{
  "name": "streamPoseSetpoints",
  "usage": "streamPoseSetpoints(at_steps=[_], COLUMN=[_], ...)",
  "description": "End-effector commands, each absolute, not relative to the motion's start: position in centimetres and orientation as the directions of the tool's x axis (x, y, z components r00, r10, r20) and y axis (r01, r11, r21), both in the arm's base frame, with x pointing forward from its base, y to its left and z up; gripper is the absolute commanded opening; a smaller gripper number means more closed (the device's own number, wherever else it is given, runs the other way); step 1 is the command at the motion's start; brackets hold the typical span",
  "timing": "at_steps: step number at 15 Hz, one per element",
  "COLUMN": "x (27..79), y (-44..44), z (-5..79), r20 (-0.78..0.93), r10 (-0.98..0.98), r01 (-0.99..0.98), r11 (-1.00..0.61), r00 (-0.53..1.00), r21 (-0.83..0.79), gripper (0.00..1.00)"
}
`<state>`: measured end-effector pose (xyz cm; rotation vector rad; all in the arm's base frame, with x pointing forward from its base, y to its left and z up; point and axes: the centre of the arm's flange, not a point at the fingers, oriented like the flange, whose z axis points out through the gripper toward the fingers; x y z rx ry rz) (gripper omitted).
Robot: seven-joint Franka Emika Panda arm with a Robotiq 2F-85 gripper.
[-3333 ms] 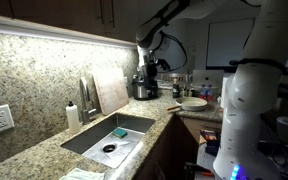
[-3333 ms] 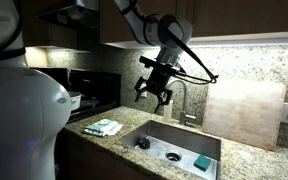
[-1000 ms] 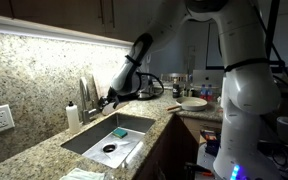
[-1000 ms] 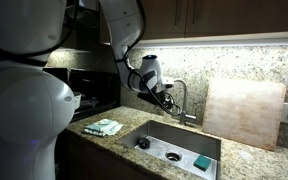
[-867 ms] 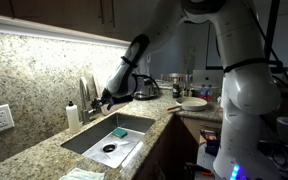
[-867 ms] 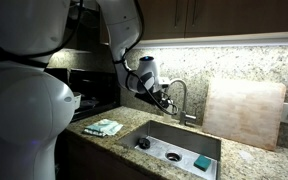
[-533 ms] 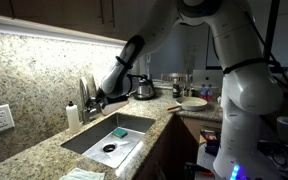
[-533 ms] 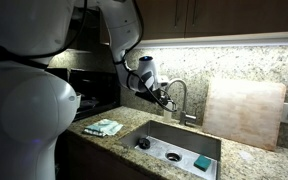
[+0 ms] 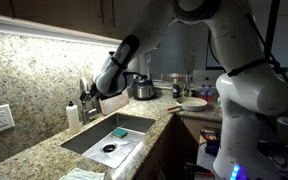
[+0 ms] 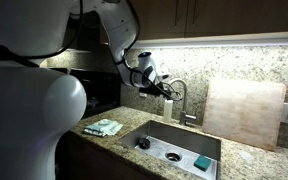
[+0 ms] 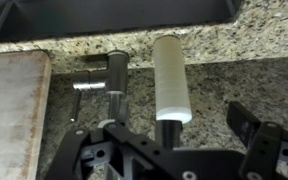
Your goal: Slide the spout to the right
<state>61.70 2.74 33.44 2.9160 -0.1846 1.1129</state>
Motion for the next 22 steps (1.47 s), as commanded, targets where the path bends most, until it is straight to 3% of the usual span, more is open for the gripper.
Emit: streamPoseSetpoints(at_steps=[1, 13, 22], x=[63.0, 67.3, 64.2], y=[4.4, -0.3, -5.6], z=[34.4, 35.0, 34.1], r20=[0.694, 0.721, 0.69], r10=[-0.079, -0.069, -0.26], r01=[-0.098, -0.197, -0.372], r11=[-0.995, -0.976, -0.928], r00=[0.716, 0.689, 0.676], r21=[-0.012, 0.094, 0.016], gripper=[1.0, 1.0, 1.0])
